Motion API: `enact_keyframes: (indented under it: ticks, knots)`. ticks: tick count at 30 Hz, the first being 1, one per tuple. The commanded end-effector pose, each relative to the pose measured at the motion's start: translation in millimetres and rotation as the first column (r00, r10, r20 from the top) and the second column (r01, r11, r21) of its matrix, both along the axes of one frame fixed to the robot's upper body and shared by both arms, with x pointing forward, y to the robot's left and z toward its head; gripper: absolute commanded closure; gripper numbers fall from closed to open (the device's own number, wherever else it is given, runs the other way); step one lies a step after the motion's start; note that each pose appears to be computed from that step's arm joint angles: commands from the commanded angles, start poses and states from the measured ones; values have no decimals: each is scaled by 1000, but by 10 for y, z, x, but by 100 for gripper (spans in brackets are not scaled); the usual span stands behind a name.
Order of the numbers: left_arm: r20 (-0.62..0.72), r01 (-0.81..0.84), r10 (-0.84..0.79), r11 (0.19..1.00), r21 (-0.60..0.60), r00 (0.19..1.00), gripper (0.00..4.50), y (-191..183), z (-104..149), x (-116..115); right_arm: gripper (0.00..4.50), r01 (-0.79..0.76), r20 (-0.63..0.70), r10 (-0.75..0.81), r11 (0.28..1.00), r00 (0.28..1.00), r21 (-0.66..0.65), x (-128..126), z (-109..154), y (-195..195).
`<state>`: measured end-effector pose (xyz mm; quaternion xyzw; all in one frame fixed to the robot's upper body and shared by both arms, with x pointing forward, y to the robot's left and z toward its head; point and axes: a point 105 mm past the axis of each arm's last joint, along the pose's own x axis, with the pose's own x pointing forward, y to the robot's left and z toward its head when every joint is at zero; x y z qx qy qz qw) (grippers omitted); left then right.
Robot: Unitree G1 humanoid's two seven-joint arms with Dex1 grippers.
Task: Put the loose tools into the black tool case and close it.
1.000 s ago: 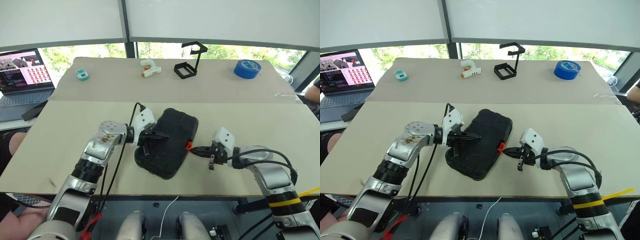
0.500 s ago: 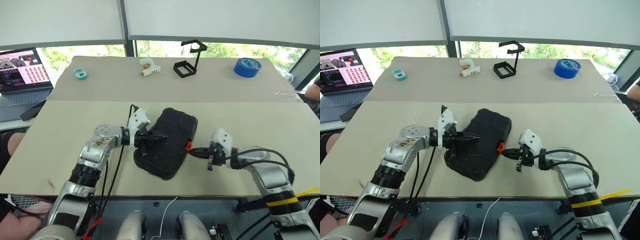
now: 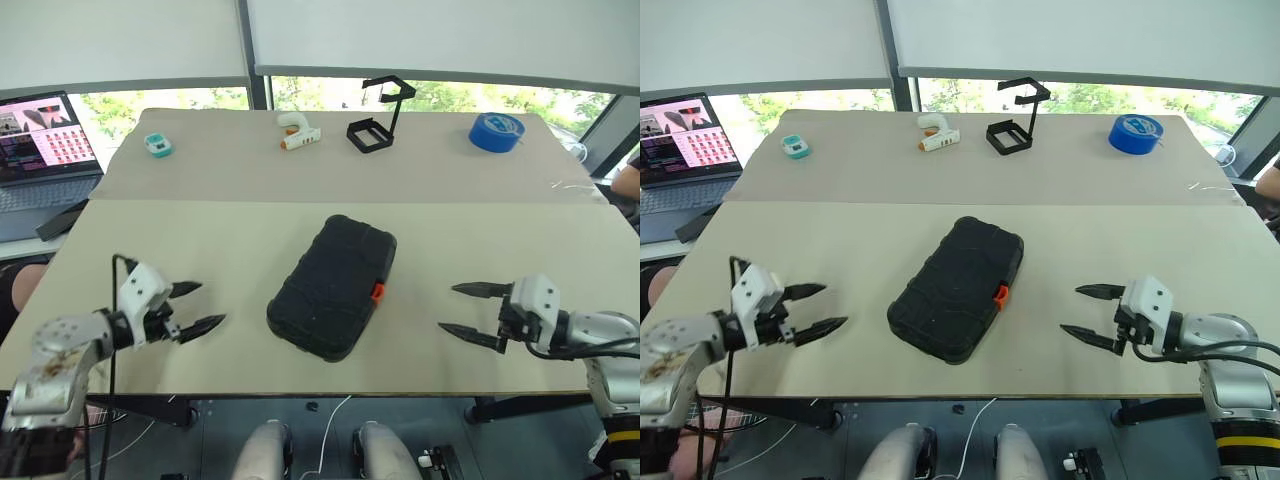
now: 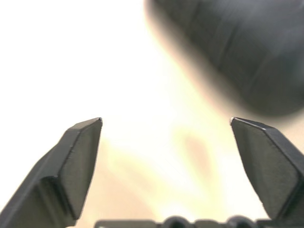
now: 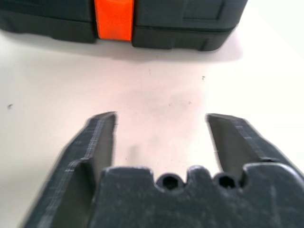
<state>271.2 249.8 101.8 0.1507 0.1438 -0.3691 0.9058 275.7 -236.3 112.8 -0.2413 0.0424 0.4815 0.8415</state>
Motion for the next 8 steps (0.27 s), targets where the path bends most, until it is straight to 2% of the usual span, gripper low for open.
enact_keyframes:
  ticks: [1,3,8]
  knots:
    - [89,-76,71,996,54,993,0,214,92,-75,11,22,89,-23,1000,996,18,43,120,-141]
    - [104,-88,81,994,65,991,0,249,73,-125,11,14,104,-13,1000,994,-9,35,78,-176]
    - [153,-133,128,991,22,980,0,251,141,-151,11,50,144,-54,998,988,28,107,75,-184]
